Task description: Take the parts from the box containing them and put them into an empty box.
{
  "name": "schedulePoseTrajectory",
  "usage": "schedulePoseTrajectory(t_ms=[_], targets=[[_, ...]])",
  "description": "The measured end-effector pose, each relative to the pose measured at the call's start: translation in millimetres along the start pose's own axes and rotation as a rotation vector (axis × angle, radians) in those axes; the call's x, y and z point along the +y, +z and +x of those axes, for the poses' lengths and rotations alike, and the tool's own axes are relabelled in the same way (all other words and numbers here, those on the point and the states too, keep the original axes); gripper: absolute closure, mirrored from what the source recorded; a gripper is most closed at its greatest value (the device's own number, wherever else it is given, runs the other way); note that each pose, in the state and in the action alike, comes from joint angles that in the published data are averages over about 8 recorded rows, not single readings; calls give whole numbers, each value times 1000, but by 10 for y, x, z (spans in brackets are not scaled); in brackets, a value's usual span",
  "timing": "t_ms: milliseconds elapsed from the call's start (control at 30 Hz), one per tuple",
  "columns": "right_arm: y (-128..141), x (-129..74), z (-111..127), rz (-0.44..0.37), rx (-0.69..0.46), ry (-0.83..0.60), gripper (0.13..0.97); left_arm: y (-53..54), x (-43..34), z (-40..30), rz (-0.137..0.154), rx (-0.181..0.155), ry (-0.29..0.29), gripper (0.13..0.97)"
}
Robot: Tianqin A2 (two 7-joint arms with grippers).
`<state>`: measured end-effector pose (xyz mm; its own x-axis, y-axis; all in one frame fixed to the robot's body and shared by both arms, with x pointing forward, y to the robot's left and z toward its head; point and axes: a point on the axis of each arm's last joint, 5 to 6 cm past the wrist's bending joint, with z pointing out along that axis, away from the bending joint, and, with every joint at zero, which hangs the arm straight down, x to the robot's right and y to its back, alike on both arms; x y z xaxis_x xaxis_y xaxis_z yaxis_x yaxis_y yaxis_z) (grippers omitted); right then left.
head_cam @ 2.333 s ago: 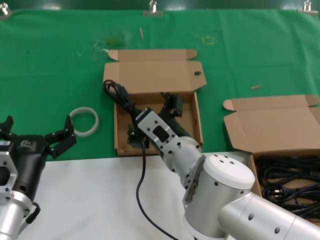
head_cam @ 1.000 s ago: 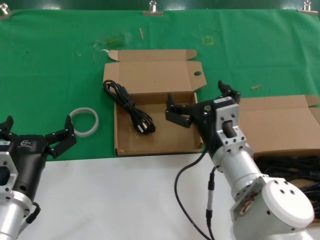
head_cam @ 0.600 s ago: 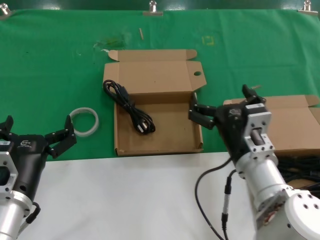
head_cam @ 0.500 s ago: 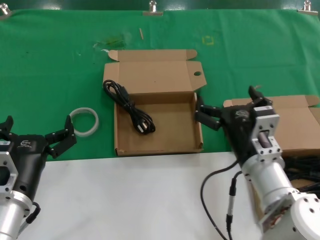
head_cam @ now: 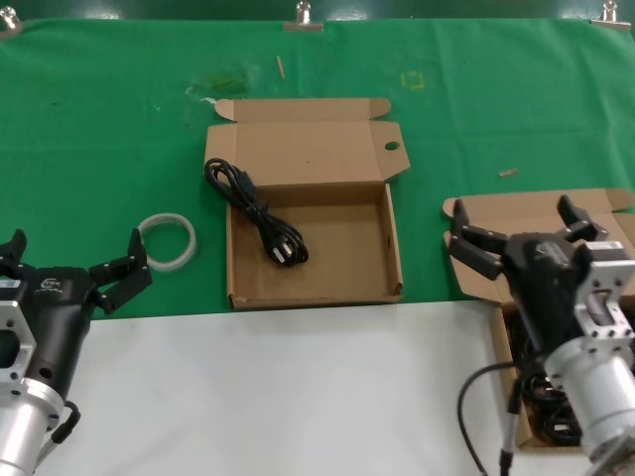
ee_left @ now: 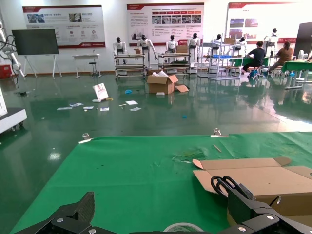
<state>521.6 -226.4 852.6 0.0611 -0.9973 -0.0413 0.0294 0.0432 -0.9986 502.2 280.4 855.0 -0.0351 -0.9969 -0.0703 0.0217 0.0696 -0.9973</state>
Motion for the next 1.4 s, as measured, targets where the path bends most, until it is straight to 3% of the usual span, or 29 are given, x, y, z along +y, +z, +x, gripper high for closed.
schedulePoseTrajectory(t_ms=[233,1400], targets=[[-83,18,108,-3,15,7,130,0,0,0,0,0,0,132],[-86,19,111,-3,15,7,130,0,0,0,0,0,0,132]])
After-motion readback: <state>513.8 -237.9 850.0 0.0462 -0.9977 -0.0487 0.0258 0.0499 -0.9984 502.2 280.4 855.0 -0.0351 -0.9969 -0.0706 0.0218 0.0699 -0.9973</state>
